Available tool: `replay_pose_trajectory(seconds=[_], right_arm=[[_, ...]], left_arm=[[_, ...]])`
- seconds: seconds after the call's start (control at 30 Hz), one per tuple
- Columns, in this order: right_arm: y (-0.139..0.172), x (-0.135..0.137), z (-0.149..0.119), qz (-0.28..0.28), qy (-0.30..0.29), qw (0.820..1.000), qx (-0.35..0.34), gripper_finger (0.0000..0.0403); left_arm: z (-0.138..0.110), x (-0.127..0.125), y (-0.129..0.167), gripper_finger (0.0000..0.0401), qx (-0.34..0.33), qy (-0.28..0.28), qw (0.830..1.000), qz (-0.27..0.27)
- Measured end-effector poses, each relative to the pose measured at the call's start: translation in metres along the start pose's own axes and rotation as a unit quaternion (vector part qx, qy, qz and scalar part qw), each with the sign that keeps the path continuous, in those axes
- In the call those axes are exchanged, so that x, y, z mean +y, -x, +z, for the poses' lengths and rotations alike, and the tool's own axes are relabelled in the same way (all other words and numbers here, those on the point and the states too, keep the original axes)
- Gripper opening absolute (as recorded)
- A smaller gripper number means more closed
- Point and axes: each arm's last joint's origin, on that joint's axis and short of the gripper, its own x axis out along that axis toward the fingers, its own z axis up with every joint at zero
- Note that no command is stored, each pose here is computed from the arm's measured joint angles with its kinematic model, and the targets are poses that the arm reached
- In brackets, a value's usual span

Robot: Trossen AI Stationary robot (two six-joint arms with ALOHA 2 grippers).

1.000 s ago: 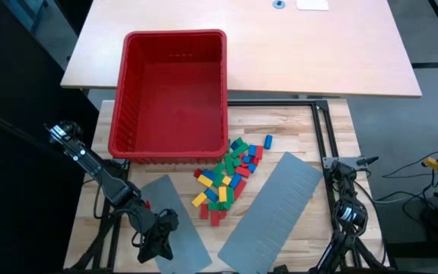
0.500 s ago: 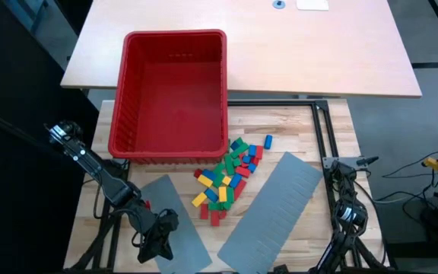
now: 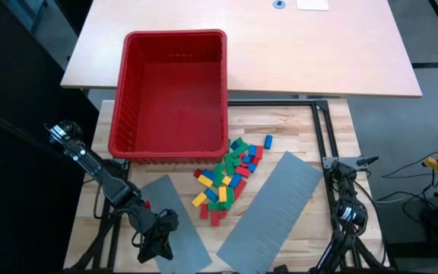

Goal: Sort blocks

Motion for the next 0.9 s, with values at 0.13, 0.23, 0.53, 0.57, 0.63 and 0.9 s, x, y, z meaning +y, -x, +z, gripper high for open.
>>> replay_pose_trajectory(seconds=[0.13, 0.23, 0.53, 0.57, 0.63, 0.9], right_arm=[[0.0007, 0.0016, 0.0003, 0.001, -0.001, 1.000, 0.000, 0.0000], [0.0017, 0.0019, -0.0003, 0.005, 0.000, 1.000, -0.003, 0.0000], [0.0035, 0.0050, -0.0035, 0.013, 0.035, 0.999, 0.005, 0.0000], [0.0036, 0.0050, -0.0035, 0.013, 0.035, 0.999, 0.005, 0.0000], [0.0035, 0.0050, -0.0035, 0.013, 0.036, 0.999, 0.005, 0.0000], [0.0038, 0.0071, -0.0075, 0.009, 0.101, 0.994, 0.037, 0.0000]], left_arm=[[0.0002, 0.0001, 0.0000, 0.0000, 0.000, 0.000, 1.000, 0.000], [0.0002, 0.0001, 0.0000, 0.0000, 0.000, 0.000, 1.000, 0.000], [0.0003, 0.0000, 0.0000, 0.0000, -0.001, -0.002, 1.000, -0.001], [0.0003, -0.0001, 0.0001, 0.0000, -0.001, -0.002, 1.000, -0.001], [0.0002, 0.0000, 0.0000, 0.0000, -0.001, -0.002, 1.000, 0.000], [0.0003, 0.0000, 0.0001, 0.0000, -0.001, -0.002, 1.000, 0.000]])
